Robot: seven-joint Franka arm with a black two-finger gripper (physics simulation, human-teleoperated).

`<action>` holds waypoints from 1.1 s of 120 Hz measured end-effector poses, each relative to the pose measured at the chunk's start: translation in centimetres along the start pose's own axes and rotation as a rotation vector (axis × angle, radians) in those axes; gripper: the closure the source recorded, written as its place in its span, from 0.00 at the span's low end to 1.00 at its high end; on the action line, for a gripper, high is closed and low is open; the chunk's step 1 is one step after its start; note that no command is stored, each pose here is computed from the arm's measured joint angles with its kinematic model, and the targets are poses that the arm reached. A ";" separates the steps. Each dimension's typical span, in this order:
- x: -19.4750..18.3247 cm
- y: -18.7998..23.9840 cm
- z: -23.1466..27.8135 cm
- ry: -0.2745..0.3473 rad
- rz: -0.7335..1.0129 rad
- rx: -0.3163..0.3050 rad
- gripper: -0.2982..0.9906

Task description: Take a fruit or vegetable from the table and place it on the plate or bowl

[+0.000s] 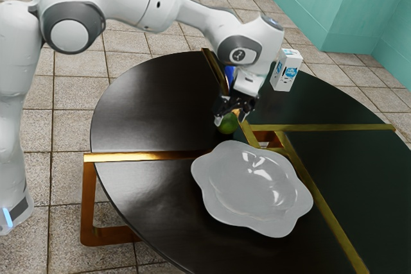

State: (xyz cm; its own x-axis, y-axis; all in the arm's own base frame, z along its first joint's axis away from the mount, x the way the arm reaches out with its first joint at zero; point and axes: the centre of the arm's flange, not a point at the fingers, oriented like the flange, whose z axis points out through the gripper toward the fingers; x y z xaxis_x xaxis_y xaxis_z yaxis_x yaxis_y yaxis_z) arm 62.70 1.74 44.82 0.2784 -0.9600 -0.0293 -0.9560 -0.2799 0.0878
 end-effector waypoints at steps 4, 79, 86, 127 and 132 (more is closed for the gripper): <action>0.0 0.0 0.1 0.000 0.001 -0.001 0.23; 0.9 -1.6 1.3 -0.002 0.016 -0.004 0.23; 1.0 -1.7 1.7 -0.004 0.016 -0.009 0.23; 0.8 -2.0 2.7 -0.008 0.011 -0.022 0.23; 0.7 -2.1 2.8 -0.008 0.009 -0.023 0.23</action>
State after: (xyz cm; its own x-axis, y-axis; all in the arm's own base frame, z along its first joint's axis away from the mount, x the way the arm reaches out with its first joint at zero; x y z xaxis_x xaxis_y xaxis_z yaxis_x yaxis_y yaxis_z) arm 64.62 1.64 41.84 0.2685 -0.9626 -0.0364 -0.9562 -0.2709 0.1108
